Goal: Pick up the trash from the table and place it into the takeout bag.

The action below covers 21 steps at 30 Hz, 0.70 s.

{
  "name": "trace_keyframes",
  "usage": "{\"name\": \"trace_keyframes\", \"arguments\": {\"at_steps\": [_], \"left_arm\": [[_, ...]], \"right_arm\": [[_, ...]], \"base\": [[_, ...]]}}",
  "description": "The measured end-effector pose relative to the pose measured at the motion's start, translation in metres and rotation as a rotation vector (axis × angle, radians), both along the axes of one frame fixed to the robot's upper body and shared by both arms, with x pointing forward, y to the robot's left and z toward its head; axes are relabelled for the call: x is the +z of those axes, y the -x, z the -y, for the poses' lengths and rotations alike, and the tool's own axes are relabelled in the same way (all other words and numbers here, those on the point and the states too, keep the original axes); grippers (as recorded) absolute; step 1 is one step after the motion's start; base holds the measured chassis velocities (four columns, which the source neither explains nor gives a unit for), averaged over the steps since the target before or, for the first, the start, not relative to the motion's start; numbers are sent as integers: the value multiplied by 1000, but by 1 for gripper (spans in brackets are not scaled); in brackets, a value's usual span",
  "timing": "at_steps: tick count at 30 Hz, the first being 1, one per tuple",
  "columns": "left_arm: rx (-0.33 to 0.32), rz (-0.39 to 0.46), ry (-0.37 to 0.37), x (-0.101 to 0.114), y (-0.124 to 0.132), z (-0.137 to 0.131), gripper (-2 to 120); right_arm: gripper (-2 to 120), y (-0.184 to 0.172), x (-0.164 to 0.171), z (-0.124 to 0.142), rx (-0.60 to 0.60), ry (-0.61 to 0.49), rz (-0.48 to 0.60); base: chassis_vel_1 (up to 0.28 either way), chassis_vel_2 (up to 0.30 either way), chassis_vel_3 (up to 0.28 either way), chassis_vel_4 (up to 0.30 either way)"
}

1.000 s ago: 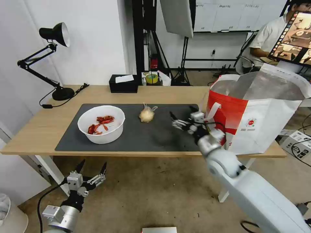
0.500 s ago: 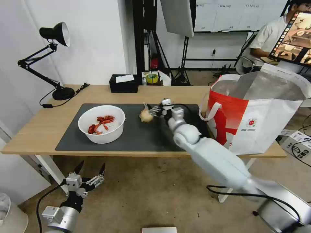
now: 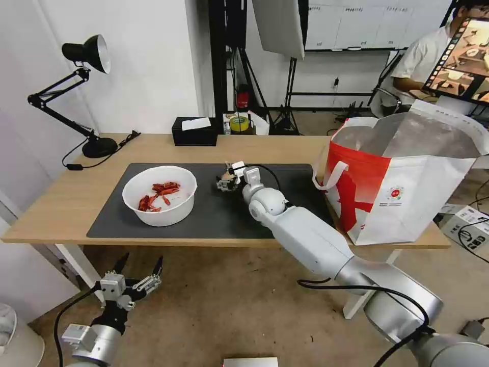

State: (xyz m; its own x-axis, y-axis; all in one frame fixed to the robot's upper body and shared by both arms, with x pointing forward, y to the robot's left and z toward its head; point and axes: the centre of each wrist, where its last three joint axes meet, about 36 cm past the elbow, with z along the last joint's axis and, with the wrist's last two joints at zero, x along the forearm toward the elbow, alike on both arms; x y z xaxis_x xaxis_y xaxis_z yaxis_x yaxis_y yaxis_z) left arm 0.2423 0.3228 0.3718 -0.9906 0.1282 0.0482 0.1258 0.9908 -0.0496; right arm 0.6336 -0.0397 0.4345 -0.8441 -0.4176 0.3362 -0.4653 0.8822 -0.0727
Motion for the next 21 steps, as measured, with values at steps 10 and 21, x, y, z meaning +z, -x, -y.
{"name": "trace_keyframes", "arguments": {"at_steps": [10, 21], "left_arm": [[3, 2, 1, 1, 2, -1, 100], [4, 9, 4, 4, 2, 0, 100]], "right_arm": [[100, 3, -5, -4, -18, 41, -27], [88, 8, -9, -6, -25, 48, -42]], "base": [[0, 0, 0, 0], [0, 0, 0, 0]]}}
